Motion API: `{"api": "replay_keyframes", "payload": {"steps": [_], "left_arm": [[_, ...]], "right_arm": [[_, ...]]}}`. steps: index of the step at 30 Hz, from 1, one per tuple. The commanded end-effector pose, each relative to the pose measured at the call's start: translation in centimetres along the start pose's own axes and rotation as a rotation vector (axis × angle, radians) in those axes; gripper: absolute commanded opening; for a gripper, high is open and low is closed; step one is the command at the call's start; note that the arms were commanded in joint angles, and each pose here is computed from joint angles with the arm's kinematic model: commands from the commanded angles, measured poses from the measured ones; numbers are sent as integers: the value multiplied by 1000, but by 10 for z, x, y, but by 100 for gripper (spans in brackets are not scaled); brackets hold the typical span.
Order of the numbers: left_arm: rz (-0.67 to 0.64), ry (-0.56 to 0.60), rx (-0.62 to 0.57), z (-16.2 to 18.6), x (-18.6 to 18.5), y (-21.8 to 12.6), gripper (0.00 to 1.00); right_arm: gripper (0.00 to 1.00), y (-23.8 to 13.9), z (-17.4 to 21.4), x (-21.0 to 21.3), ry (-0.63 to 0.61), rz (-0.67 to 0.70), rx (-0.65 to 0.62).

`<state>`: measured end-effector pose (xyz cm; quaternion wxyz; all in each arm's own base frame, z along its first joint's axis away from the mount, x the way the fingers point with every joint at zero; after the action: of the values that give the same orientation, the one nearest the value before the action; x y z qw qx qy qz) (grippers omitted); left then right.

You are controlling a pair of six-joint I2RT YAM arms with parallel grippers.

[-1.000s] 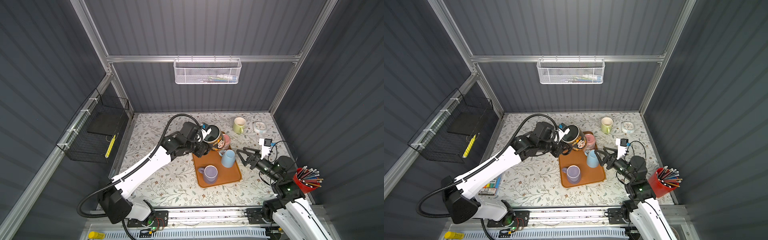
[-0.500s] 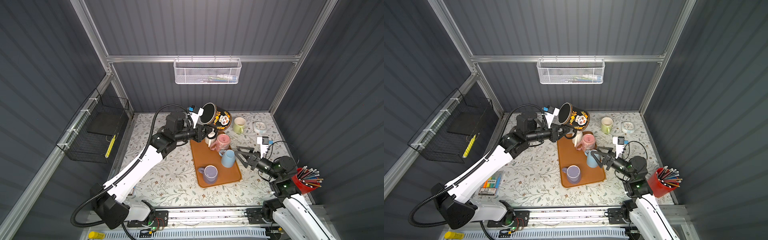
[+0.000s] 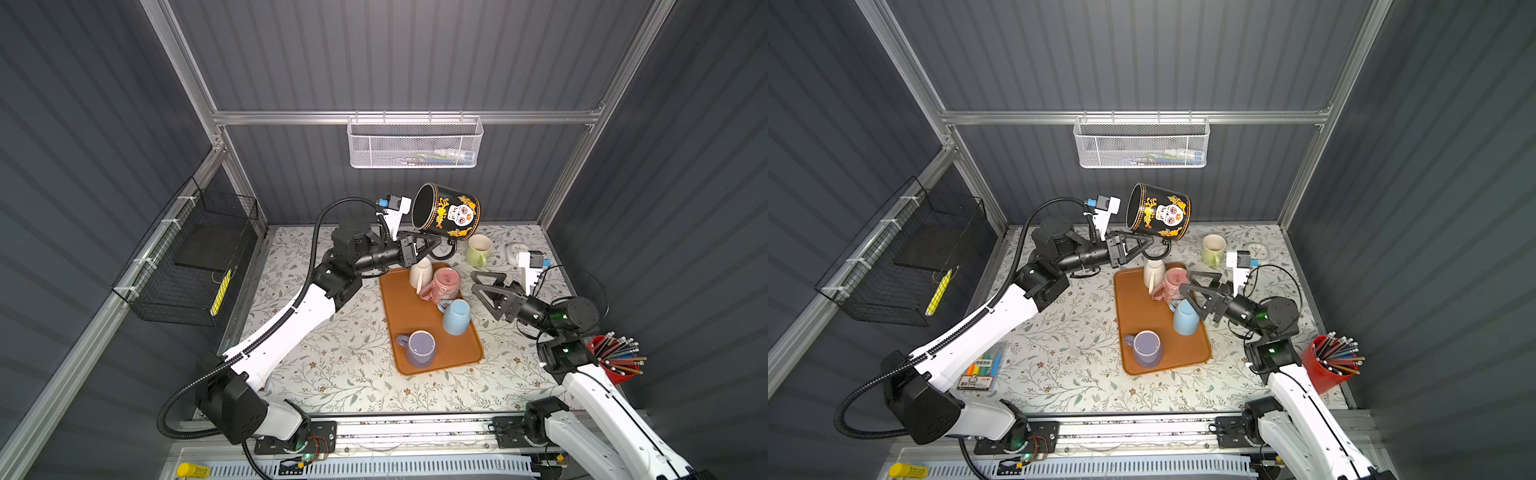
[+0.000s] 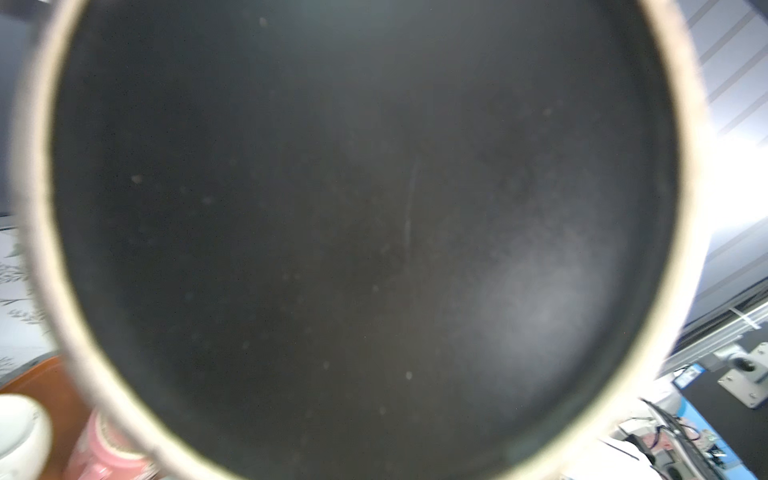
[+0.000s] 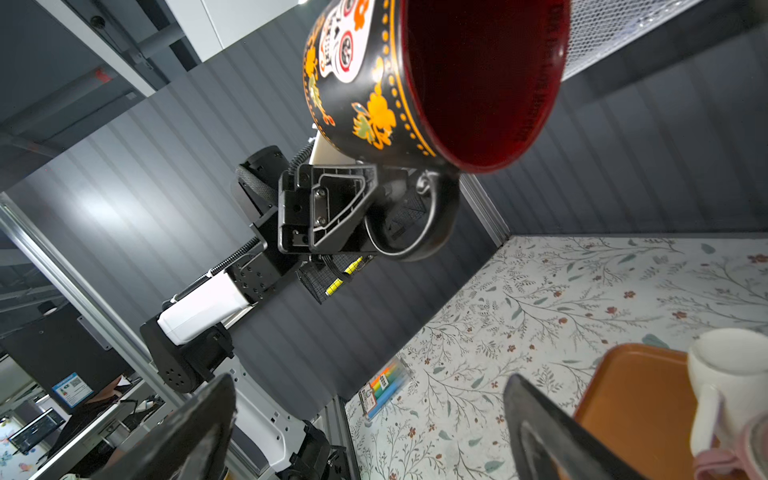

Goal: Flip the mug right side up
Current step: 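Hold the black mug raised with the left gripper while the right gripper reaches toward it, then grasp the black mug with the right gripper and rotate it upright with both grippers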

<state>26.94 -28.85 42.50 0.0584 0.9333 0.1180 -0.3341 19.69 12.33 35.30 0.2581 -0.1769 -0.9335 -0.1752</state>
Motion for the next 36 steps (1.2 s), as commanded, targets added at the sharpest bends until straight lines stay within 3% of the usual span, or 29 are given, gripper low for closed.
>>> {"api": "replay_keyframes", "payload": {"steps": [1,12,26,31,36], "left_arm": [[240,182,-195,-51,-67,-16,0],[309,158,-225,-58,-73,-14,0],[324,107,-200,-53,-52,5,0],[330,95,-189,-48,-48,9,0],[334,76,-174,-41,-42,12,0]], "right_arm": [[99,9,-21,15,-53,-76,-23],[94,41,-63,10,-63,-145,-45],[77,82,-88,-6,-25,-248,-7],[66,89,-92,-12,-10,-252,-20],[44,90,-92,-17,1,-247,-44]]}}
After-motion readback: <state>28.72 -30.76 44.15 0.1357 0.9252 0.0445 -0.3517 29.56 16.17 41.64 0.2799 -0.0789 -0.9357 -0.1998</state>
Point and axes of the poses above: each gripper's point midway between its finger pads, its own y axis out along the fingers, its own x axis along the line the jaws close on, z = x × y, the point moved 7 cm from there along -y, back along the fingers, and after that the axes turned 2 degrees about -y, right-handed, at the moved point
